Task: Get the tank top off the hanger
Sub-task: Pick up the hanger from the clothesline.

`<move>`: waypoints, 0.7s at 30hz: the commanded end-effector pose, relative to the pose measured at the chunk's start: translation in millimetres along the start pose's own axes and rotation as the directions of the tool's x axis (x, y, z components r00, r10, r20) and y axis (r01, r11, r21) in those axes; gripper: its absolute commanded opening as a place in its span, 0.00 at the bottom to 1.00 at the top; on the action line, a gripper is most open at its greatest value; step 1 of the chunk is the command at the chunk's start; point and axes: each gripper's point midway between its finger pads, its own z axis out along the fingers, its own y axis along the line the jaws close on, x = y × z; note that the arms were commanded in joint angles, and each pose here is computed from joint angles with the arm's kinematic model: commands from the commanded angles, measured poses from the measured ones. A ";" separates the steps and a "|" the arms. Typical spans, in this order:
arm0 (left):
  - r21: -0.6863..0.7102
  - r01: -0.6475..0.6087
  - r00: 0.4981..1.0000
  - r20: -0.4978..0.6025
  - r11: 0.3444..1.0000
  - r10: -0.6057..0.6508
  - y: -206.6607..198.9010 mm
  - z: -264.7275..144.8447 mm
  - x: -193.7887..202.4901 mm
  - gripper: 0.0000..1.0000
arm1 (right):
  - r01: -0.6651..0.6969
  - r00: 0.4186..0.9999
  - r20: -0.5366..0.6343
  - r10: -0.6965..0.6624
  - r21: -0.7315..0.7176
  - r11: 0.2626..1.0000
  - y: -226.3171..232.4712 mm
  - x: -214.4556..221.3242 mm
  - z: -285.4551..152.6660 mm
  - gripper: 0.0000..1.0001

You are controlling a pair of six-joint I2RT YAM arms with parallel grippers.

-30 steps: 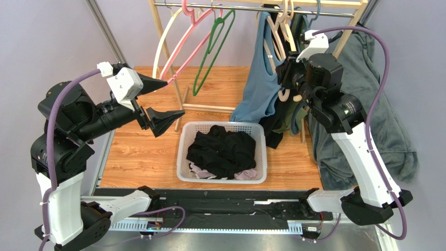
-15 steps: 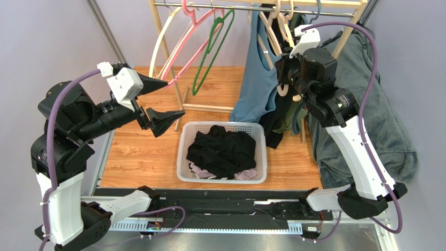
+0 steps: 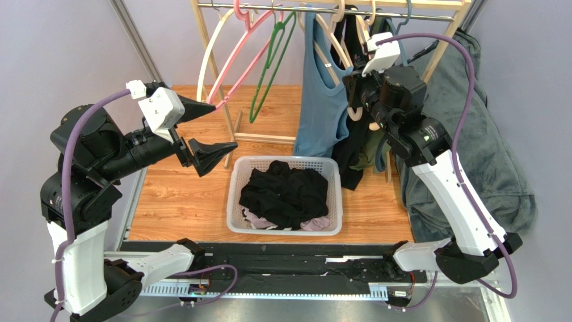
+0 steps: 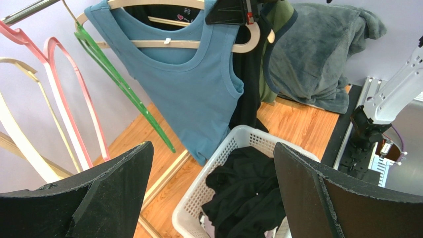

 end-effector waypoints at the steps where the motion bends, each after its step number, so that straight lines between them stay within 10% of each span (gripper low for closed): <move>1: 0.004 0.000 1.000 -0.011 1.000 0.000 1.0 2.6 4.0 0.99 | -0.067 0.924 0.373 0.087 -0.064 0.996 -1.6 -104.1 -47.3 0.00; 21: -0.012 -0.010 1.000 -0.018 1.000 0.010 3.1 0.3 6.7 0.99 | -0.079 0.900 0.419 0.120 -0.112 0.991 4.7 -131.3 -58.8 0.00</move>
